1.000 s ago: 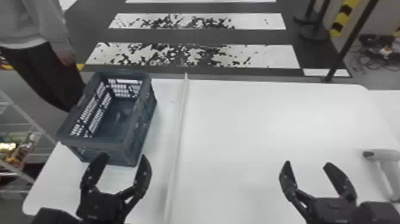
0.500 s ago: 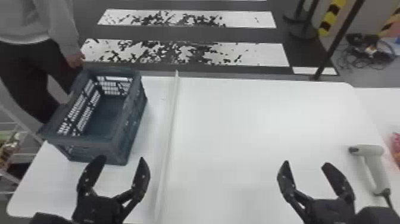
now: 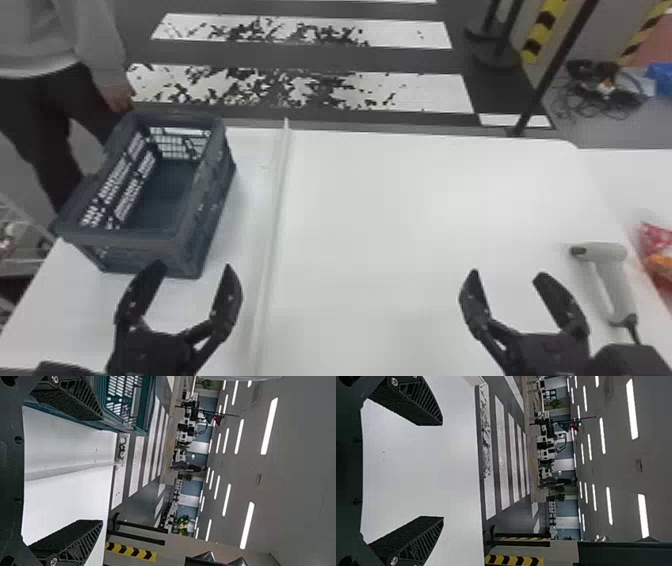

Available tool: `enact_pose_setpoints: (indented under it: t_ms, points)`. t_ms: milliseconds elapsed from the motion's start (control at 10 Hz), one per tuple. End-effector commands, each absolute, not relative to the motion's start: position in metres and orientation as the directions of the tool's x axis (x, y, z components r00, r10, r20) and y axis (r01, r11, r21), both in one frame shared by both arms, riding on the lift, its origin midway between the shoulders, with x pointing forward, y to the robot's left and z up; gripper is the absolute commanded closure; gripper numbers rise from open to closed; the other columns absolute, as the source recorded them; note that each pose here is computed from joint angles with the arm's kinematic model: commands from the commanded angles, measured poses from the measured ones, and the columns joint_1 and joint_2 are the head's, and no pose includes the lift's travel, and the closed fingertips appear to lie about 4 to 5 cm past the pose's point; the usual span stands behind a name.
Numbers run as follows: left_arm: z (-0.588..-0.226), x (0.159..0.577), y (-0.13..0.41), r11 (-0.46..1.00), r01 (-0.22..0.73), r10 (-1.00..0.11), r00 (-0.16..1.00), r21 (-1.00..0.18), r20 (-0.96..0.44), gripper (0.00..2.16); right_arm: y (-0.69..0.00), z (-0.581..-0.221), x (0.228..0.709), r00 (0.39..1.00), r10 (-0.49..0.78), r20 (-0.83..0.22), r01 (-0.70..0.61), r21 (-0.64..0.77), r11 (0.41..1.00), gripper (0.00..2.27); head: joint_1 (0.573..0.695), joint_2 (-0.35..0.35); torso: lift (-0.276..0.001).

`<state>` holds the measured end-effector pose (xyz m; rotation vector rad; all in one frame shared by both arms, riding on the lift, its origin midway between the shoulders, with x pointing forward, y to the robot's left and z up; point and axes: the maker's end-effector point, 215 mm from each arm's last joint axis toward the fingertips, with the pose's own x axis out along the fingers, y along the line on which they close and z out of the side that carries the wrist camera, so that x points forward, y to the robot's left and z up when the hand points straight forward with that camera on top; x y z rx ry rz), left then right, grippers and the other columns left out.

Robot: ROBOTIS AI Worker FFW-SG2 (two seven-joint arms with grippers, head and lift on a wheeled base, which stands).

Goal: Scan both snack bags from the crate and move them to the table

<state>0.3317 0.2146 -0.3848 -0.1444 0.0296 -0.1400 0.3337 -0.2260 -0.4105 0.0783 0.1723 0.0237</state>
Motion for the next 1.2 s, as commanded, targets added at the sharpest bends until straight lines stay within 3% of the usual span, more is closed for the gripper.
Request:
enact_pose_setpoints:
  t_ms: [0,1100]
  points:
    - [-0.3861,0.3316,0.2140,0.980,0.138,-0.142,0.990,-0.146,-0.023,0.07,-0.2278,-0.4086,0.3330,0.985,0.028,-0.172,-0.014,0.077,0.997,0.08,0.695,-0.019,-0.087]
    - [-0.3882,0.3291,0.2131,0.979,0.137,-0.142,0.989,-0.149,-0.029,0.07,-0.2258,-0.4013,0.3289,0.986,0.032,-0.166,-0.018,0.082,0.996,0.08,0.695,-0.022,-0.087]
